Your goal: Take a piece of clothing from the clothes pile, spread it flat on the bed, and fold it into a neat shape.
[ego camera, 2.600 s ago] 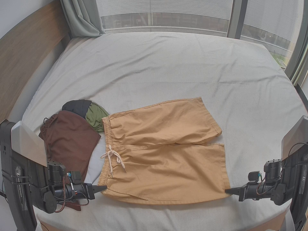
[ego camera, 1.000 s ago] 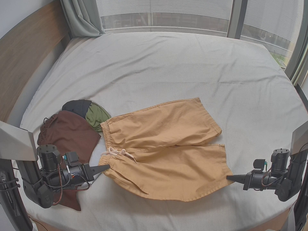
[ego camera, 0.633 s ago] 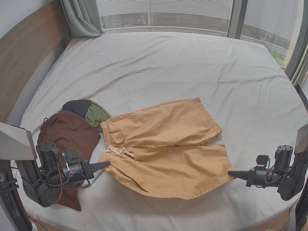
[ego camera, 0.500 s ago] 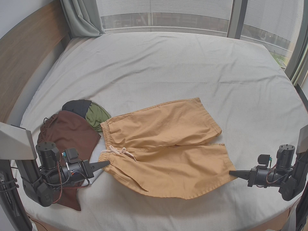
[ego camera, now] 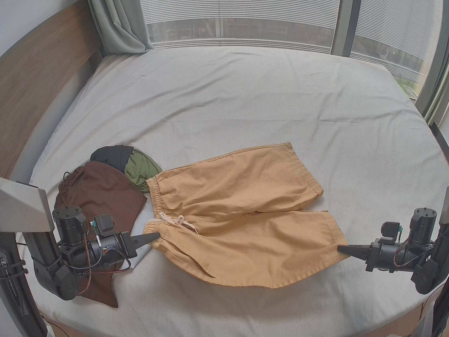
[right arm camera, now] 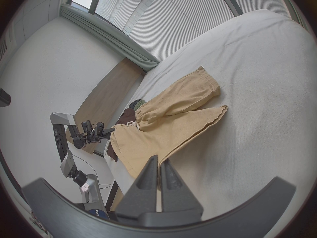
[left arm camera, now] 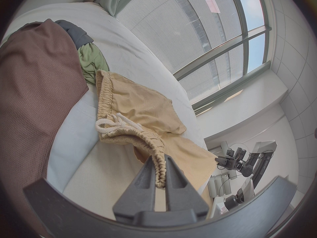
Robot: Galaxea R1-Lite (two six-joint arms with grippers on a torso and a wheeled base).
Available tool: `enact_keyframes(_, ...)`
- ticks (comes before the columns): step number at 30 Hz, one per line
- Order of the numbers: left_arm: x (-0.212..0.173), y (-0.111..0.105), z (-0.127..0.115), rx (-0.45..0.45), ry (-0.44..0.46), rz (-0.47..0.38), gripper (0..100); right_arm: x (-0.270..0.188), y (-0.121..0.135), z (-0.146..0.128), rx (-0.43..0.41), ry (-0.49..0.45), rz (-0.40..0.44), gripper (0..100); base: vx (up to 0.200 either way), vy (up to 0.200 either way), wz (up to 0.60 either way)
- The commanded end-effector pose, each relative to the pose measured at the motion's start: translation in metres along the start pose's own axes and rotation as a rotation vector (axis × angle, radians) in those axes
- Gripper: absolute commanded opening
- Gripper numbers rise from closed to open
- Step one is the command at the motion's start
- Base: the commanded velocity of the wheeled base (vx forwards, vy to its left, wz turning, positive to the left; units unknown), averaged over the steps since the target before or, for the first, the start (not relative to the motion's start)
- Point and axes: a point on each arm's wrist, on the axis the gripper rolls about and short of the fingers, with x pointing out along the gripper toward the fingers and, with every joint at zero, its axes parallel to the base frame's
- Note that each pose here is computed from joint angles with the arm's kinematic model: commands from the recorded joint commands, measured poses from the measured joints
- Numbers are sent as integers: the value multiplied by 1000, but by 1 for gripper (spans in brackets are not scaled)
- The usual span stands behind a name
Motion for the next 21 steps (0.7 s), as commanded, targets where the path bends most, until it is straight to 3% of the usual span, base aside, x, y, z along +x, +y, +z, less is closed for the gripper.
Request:
enact_keyframes(1, 0, 0, 0, -1, -1, 1, 0, -4, 4, 0, -5, -3, 3, 0, 0, 0, 0)
enact_keyframes(21, 4, -1, 11, 33, -58, 10, 0, -4, 12, 22, -34, -87, 42, 0, 0, 0, 0)
